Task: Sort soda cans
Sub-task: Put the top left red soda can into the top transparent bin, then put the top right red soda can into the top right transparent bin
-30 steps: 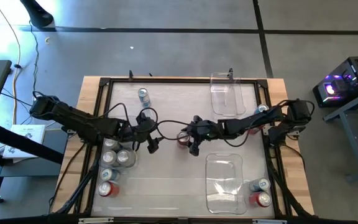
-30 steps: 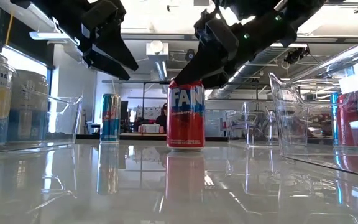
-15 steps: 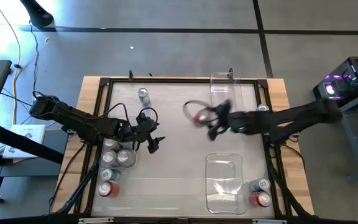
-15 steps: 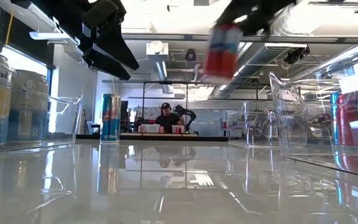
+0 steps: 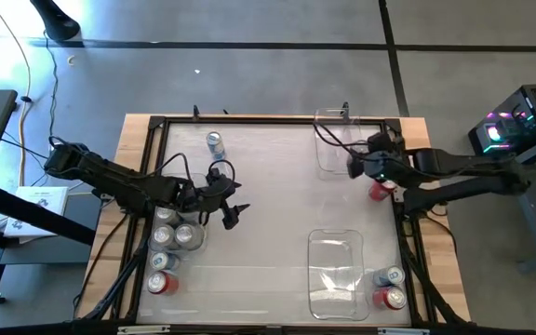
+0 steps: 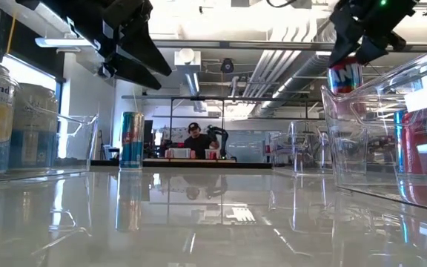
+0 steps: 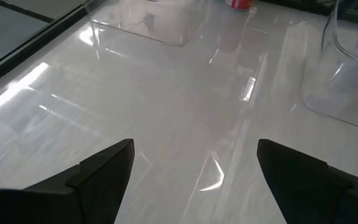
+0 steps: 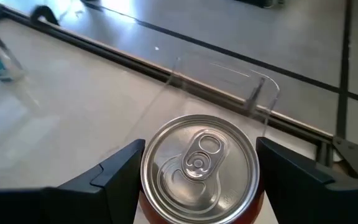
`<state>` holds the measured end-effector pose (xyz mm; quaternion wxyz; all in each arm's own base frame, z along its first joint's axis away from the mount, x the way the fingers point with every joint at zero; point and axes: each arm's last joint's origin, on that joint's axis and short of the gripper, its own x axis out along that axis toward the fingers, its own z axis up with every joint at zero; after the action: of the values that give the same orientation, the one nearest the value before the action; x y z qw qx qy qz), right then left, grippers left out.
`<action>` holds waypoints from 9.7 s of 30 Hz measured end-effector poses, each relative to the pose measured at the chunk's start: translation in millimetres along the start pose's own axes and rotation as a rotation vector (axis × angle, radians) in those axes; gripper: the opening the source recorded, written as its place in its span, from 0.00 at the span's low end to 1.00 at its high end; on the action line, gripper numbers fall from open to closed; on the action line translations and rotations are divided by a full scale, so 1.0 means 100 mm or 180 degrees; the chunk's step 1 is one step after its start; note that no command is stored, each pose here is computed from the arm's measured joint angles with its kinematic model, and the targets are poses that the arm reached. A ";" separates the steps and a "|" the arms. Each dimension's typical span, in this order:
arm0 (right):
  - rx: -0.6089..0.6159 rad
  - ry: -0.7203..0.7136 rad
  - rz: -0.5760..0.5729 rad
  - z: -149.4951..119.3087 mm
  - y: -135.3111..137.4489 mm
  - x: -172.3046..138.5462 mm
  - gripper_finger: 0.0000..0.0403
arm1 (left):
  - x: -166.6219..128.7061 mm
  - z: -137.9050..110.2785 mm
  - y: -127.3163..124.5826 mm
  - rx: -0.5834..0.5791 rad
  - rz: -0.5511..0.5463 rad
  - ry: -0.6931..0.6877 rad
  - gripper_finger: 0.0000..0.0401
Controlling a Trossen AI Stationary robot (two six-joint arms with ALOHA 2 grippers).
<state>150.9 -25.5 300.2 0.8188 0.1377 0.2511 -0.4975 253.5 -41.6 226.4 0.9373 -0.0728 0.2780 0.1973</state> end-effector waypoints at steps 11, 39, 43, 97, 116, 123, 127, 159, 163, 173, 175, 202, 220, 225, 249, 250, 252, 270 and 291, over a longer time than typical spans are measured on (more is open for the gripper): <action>-0.0024 0.0076 -0.0286 0.05 0.03 0.21 0.65 | 0.00 0.00 0.00 0.0034 0.0001 0.0003 0.84; -0.0051 0.0521 -0.0711 -0.11 0.30 0.68 0.65 | 0.00 0.00 0.00 0.0095 0.0002 0.0005 0.84; -0.0088 0.0642 -0.0785 -0.14 0.32 0.78 0.65 | 0.00 0.00 0.00 0.0112 0.0002 0.0005 0.84; 0.1052 -0.0060 -0.0951 -0.79 0.16 0.82 0.66 | 0.00 0.04 -0.02 0.0076 -0.0047 -0.0118 0.84; 0.0870 0.0374 -0.0974 -0.76 0.09 0.87 0.67 | 0.00 0.04 -0.01 0.0069 -0.0044 -0.0117 0.84; 0.0544 0.0567 -0.0874 -0.72 0.09 0.83 0.77 | 0.00 0.04 -0.01 0.0068 -0.0046 -0.0117 0.84; 0.0392 0.0849 -0.0916 -0.63 0.04 0.79 0.84 | 0.00 0.04 -0.01 0.0070 -0.0046 -0.0115 0.84; -0.0123 0.2768 -0.0441 -0.38 0.11 -0.18 0.86 | 0.00 0.04 -0.02 0.0072 -0.0048 -0.0115 0.84; -0.0045 0.2560 -0.0573 -0.42 0.07 -0.15 0.86 | 0.00 0.04 -0.02 0.0062 -0.0055 -0.0131 0.84; 0.0176 0.2613 -0.1092 -0.46 -0.21 0.12 0.86 | 0.00 0.05 -0.02 0.0060 -0.0056 -0.0134 0.84; 0.0152 0.2672 -0.1138 -0.48 -0.25 0.17 0.86 | 0.00 0.05 -0.02 0.0061 -0.0056 -0.0133 0.84; 0.0302 0.2892 -0.0901 -0.48 -0.35 0.49 0.80 | -0.01 0.04 -0.03 0.0083 -0.0071 -0.0133 0.84; 0.0022 0.3122 -0.1003 -0.52 -0.28 0.61 0.69 | -0.01 0.04 -0.03 0.0079 -0.0073 -0.0132 0.84; -0.0040 0.3086 -0.0928 -0.47 -0.24 0.58 0.69 | -0.01 0.04 -0.03 0.0079 -0.0072 -0.0132 0.84; 0.0026 0.1524 -0.0347 1.19 0.16 0.13 0.68 | -0.01 0.06 -0.04 0.0088 -0.0092 -0.0195 0.84; -0.0056 0.1588 -0.0413 1.25 0.17 0.26 0.68 | -0.01 0.07 -0.04 0.0083 -0.0098 -0.0209 0.84; -0.0204 0.1757 -0.0542 1.32 0.16 0.53 0.68 | -0.01 0.07 -0.04 0.0075 -0.0104 -0.0222 0.84; -0.0600 0.2938 -0.0620 1.22 -0.11 1.73 0.68 | -0.01 0.07 -0.04 0.0074 -0.0104 -0.0219 0.84; -0.0678 0.3053 -0.0623 0.78 -0.19 1.79 0.68 | -0.07 0.02 -0.13 0.0026 -0.0141 -0.0211 0.84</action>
<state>223.2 -205.2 267.3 0.5701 0.2424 0.6605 -0.4243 254.7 -55.3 232.1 0.9504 -0.0686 0.2458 0.1778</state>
